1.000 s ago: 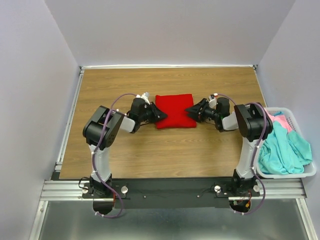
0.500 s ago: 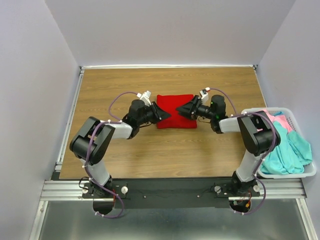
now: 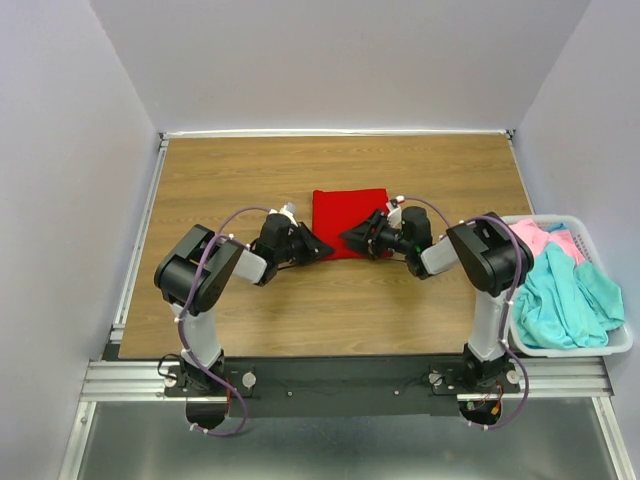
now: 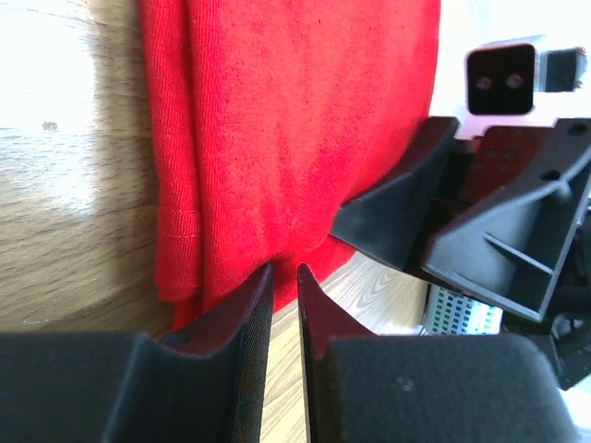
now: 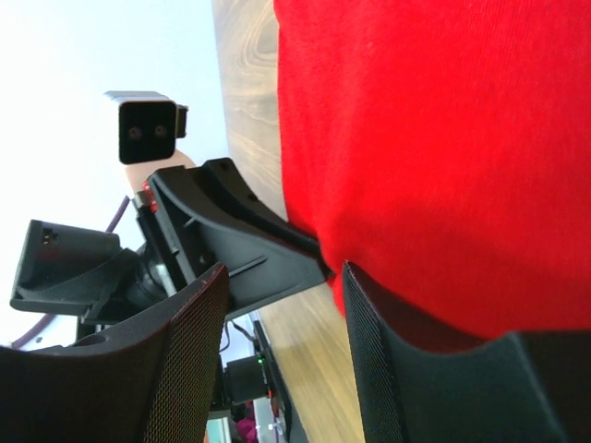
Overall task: Fold and stack the t-shirts
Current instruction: Fold the tshirt
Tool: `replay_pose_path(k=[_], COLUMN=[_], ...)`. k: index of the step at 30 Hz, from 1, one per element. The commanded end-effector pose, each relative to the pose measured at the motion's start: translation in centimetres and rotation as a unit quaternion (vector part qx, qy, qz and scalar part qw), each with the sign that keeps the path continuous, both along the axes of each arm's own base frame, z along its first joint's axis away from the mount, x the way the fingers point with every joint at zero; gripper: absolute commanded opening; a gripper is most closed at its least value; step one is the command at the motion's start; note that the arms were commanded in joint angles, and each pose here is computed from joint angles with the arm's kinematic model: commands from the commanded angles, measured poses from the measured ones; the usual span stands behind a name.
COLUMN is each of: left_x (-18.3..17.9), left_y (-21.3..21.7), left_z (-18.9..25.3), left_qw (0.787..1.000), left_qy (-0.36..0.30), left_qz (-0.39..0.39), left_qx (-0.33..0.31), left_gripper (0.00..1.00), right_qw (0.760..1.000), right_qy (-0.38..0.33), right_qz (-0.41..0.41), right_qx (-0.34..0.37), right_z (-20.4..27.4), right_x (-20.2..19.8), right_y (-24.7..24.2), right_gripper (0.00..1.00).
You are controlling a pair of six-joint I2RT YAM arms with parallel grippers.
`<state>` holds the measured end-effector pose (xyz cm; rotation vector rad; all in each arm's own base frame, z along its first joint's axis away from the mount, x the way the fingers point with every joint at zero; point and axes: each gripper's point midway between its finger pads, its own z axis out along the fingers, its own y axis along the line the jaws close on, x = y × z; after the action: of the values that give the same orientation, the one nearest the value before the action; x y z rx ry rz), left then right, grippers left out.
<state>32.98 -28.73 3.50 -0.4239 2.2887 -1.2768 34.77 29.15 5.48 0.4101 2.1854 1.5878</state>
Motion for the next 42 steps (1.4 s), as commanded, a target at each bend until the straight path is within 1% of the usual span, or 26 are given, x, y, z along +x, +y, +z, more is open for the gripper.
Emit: replay_pose_path(k=[1,5,8,12,14,15,18,19,20,21,23,24,25,26,27,28,29,30,32,33,35,36,38,39,41,42], left_x=[-0.6,-0.4,-0.3,-0.1,0.2,0.4,1.2,1.5,2.1,2.5,3.5,4.6,5.1,5.6,6.4,6.5,6.7,6.9,6.6,6.6,6.2,6.0,5.5,5.2,4.6,4.4], left_y=[1.5,1.7,1.6,1.6,1.5,1.7,2.4,2.7,3.1,4.0,5.2,6.8,7.7,8.7,10.5,11.8,12.9,14.3,16.0,17.2,18.4,19.2,20.2,20.9,21.6,21.9], left_z=[-1.9,-1.2,-0.8,-0.4,0.6,0.9,2.5,3.1,4.5,4.8,7.5,9.3,9.2,11.3,12.5,14.7,16.0,17.5,20.2,21.2,23.0,23.4,24.6,24.3,24.6,23.8], left_qw=[0.999,0.999,0.999,0.999,0.999,0.999,0.998,0.997,0.995,0.993,0.987,0.977,0.972,0.963,0.95,0.934,0.924,0.91,0.888,0.877,0.863,0.852,0.84,0.832,0.826,0.823], left_qy=[0.027,0.017,0.013,0.004,-0.01,-0.018,-0.043,-0.051,-0.071,-0.08,-0.117,-0.146,-0.146,-0.172,-0.178,-0.21,-0.222,-0.231,-0.257,-0.259,-0.271,-0.273,-0.282,-0.279,-0.284,-0.28], left_qz=[0.023,0.027,0.028,0.025,0.027,0.029,0.038,0.041,0.052,0.056,0.071,0.084,0.092,0.103,0.134,0.142,0.155,0.178,0.19,0.202,0.213,0.215,0.225,0.229,0.238,0.239], left_qx=[0.03,0.033,0.03,0.031,0.027,0.03,0.04,0.044,0.047,0.068,0.086,0.129,0.159,0.179,0.221,0.25,0.269,0.295,0.331,0.352,0.37,0.391,0.405,0.42,0.425,0.432], left_gripper=[0.24,0.24,0.24,0.24,0.25,0.25,0.26,0.27,0.27,0.28,0.31,0.32,0.33,0.34,0.36,0.37,0.38,0.46,0.54,0.58,0.66,0.66,0.66,0.66,0.66,0.66], right_qw=[0.999,0.998,0.998,0.994,0.995,0.996,0.996,0.996,0.993,0.99,0.981,0.967,0.96,0.952,0.937,0.93,0.923,0.912,0.905,0.902,0.902,0.903,0.904,0.903,0.904,0.905], right_qy=[-0.023,-0.044,0.005,0.047,0.042,0.015,-0.029,-0.027,-0.066,-0.031,-0.054,-0.069,-0.07,-0.083,-0.082,-0.078,-0.079,-0.082,-0.081,-0.076,-0.078,-0.077,-0.071,-0.065,-0.05,-0.054], right_qz=[-0.023,-0.044,-0.059,-0.079,-0.077,-0.069,-0.059,-0.056,-0.046,-0.046,-0.047,-0.054,-0.055,-0.064,-0.076,-0.076,-0.079,-0.08,-0.077,-0.069,-0.062,-0.059,-0.054,-0.053,-0.044,-0.044], right_qx=[-0.017,-0.02,-0.035,-0.054,-0.053,-0.056,-0.057,-0.069,-0.092,-0.131,-0.183,-0.238,-0.266,-0.287,-0.33,-0.351,-0.368,-0.393,-0.41,-0.419,-0.42,-0.419,-0.418,-0.42,-0.422,-0.419], right_z=[1.9,3.4,0.0,-3.6,-3.4,-2.4,0.0,0.5,1.8,0.4,1.8,2.4,2.2,3.2,3.5,3.5,3.8,4.2,4.3,3.8,4.2,4.2,3.7,3.3,1.9,2.1], right_x=[0.1,0.4,-0.5,-1.6,-1.6,-1.4,-0.7,-0.7,0.4,0.0,0.7,1.3,1.6,1.9,2.3,2.2,2.3,2.6,2.9,3.1,4.0,4.3,5.5,5.9,6.4,7.0], right_y=[-1.2,-3.2,-5.3,-7.5,-7.7,-7.6,-7.3,-7.4,-7.4,-8.1,-9.0,-10.3,-11.0,-11.8,-13.1,-13.7,-14.3,-15.1,-15.5,-15.6,-15.3,-15.1,-14.7,-14.7,-14.4,-14.2], right_gripper=[0.6,0.6,0.6,0.6,0.6,0.6,0.6,0.6,0.6,0.6,0.6,0.6,0.6,0.6,0.61,0.61,0.61,0.61,0.61,0.61,0.62,0.62,0.62,0.62,0.62,0.62])
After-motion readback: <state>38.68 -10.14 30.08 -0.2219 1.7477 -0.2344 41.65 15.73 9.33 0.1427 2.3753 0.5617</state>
